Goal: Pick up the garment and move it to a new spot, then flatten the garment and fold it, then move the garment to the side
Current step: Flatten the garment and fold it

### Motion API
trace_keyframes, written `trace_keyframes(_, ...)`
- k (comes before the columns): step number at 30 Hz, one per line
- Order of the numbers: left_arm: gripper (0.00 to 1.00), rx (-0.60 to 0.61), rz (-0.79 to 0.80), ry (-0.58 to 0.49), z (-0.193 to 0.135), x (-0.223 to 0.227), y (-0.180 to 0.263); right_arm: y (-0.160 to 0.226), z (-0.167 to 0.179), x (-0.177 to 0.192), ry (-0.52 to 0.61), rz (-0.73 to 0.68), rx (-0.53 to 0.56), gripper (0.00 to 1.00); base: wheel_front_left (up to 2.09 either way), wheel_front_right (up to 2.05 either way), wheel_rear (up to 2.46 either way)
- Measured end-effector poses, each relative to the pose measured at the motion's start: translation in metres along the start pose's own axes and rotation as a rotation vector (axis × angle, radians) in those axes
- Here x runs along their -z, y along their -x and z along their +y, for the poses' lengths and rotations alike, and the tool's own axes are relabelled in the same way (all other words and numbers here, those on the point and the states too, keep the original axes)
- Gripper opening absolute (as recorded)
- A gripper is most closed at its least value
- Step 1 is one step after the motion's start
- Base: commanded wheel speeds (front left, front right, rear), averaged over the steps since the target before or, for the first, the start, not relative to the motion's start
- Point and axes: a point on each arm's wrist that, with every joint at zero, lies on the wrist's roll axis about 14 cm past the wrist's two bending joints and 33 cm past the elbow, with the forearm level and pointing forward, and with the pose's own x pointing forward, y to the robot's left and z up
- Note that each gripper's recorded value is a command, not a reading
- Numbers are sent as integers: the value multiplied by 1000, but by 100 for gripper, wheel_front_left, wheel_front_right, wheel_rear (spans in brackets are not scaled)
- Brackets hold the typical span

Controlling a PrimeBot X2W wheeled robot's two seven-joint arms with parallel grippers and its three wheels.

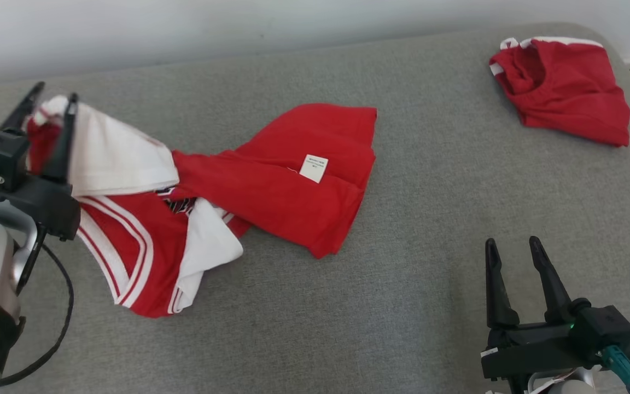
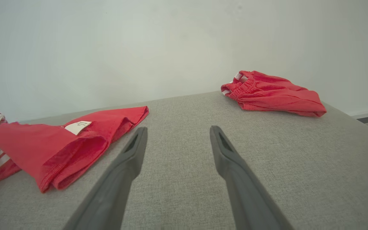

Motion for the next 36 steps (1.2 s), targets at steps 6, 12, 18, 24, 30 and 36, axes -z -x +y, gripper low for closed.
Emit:
trace_keyframes(6, 100, 12, 30, 23, -7, 13, -5, 2, -7, 6, 10, 19, 20, 100, 0, 0, 0)
trace_keyframes(12, 100, -21, -56, 15, 5, -23, 4, 2, 2, 1, 1, 5, -7, 100, 0, 0, 0)
trace_keyframes(18, 100, 32, -103, 84, -29, -37, 27, 3, 16, 0, -18, 1, -45, 100, 0, 0, 0)
trace_keyframes(24, 100, 111, -66, 221, -90, -18, 54, 0, 27, -2, -28, -6, -77, 100, 0, 0, 0)
trace_keyframes(30, 100, 206, 35, 249, -142, 15, 75, 1, 25, 3, -26, 6, -71, 100, 0, 0, 0)
trace_keyframes(36, 100, 277, 107, 211, -170, 39, 81, -1, 25, 4, -23, 8, -73, 100, 0, 0, 0)
